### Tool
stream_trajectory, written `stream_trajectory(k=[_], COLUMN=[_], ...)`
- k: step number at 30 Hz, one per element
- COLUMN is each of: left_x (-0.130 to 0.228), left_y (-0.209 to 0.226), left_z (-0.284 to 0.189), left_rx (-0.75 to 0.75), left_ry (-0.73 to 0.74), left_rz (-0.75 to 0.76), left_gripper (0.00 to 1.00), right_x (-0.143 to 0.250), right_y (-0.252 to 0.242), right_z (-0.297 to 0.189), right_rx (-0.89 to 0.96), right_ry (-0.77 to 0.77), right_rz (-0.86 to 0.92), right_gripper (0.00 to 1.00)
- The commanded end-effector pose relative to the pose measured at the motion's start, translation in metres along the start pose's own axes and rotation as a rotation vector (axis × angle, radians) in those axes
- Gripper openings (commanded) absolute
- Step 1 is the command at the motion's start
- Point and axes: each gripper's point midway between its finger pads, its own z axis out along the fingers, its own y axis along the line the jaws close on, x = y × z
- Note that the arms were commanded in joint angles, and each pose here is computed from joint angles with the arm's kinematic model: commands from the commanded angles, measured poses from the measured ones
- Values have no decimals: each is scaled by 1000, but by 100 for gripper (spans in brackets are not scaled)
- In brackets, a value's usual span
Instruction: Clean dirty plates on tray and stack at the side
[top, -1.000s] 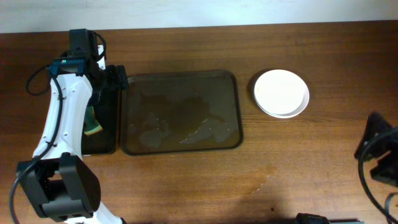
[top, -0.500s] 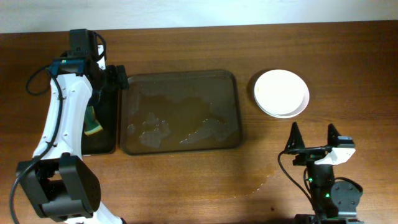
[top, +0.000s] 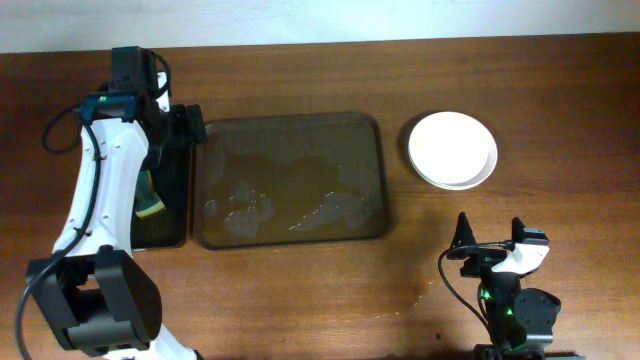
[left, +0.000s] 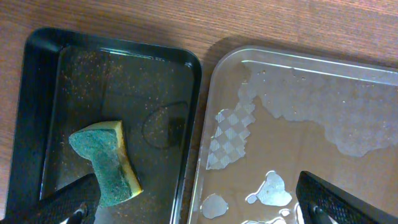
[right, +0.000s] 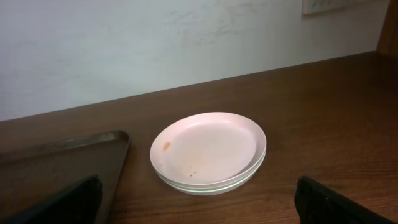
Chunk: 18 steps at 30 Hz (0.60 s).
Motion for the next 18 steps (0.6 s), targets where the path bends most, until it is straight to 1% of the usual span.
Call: stream_trajectory(k=[1,4,6,9,10,11,13,14,16,18], left_x=[-4,-4,-5,-16,-16,-11,12,30,68,96], left_y=[0,1,19,16,10,9,11,14,19,22], left_z=[-5,-5,-8,-28,-37,-49,-59,-60,-71,-76], left_rx=[4,0,-99,-63,-24,-8,4,7,0,-5], left_ry=[-17,-18,-29,-146,-216,-309,-409,-461,-621,-767], left_rz=[-5,-5,1,63,99,95,89,86,125,142], left_gripper=[99,99,99,99,99,99,99,99,99,99], right_x=[4,4,4,4,4,4,4,4,4,4], right_y=[0,0,0,0,0,0,0,0,0,0], right_z=[0,0,0,0,0,0,0,0,0,0], right_rx=[3,3,3,3,3,3,3,3,3,3], right_ry=[10,10,10,10,10,10,10,10,10,10], right_rz=[-8,-8,-8,-8,-8,-8,-8,-8,-8,-8], right_gripper=[98,98,98,98,98,98,98,98,98,98])
